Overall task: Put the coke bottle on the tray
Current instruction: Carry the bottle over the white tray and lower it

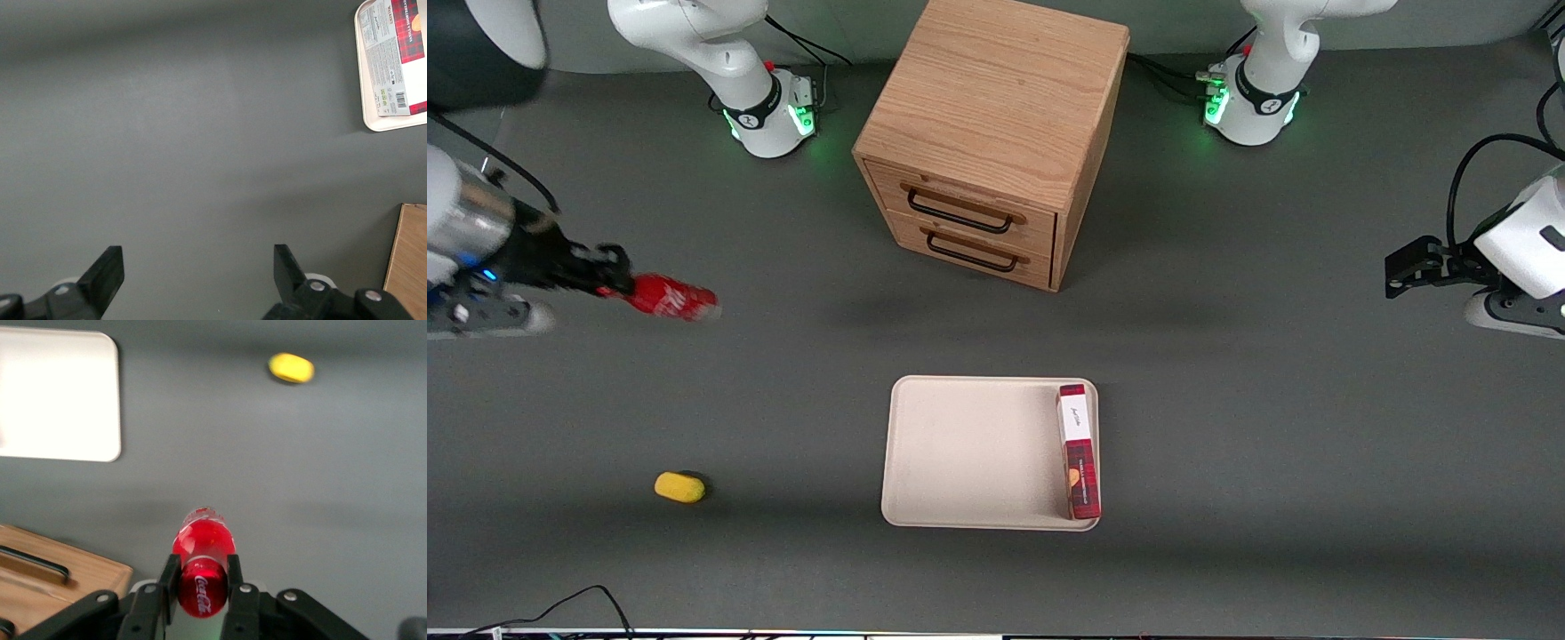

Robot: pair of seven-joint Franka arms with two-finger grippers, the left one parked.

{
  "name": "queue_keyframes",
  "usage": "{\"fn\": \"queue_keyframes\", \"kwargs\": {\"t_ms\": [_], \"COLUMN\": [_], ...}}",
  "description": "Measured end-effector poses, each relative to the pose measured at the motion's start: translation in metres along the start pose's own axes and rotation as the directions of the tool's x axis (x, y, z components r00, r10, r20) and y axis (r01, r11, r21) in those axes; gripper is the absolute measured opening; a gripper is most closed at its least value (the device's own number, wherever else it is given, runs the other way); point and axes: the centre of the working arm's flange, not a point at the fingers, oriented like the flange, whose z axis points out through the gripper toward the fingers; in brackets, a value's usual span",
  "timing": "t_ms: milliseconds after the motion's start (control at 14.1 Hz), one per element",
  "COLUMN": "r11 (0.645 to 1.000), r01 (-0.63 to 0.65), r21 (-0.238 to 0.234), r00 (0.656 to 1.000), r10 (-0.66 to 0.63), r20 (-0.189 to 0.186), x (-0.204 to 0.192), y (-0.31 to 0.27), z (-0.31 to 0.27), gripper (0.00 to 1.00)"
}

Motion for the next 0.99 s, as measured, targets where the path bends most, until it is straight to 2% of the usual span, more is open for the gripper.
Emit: {"fn": "queue_keyframes", "kwargs": {"t_ms": [142, 354, 567, 780, 992], "r11": [0.998, 0.992, 0.99, 0.989, 0.988], "r01": [0.056, 0.124, 0.143, 0.146, 0.154], "r21": [0.001, -0.004, -0.002, -0.004, -0.011], "r00": [0.997, 0.983, 0.968, 0.961, 0.959], "r10": [-0.056, -0.124, -0.14, -0.143, -0.152], "r20": [-0.052, -0.138, -0.207, -0.235, -0.239], "x": [0.035, 0.062, 0.087, 0.105, 0.115], "y": [-0.056, -0.139, -0.162, -0.169, -0.175], "z": [0.03, 0.08, 0.119, 0.155, 0.184], "gripper": [0.32, 0.32, 0.32, 0.32, 0.32]}}
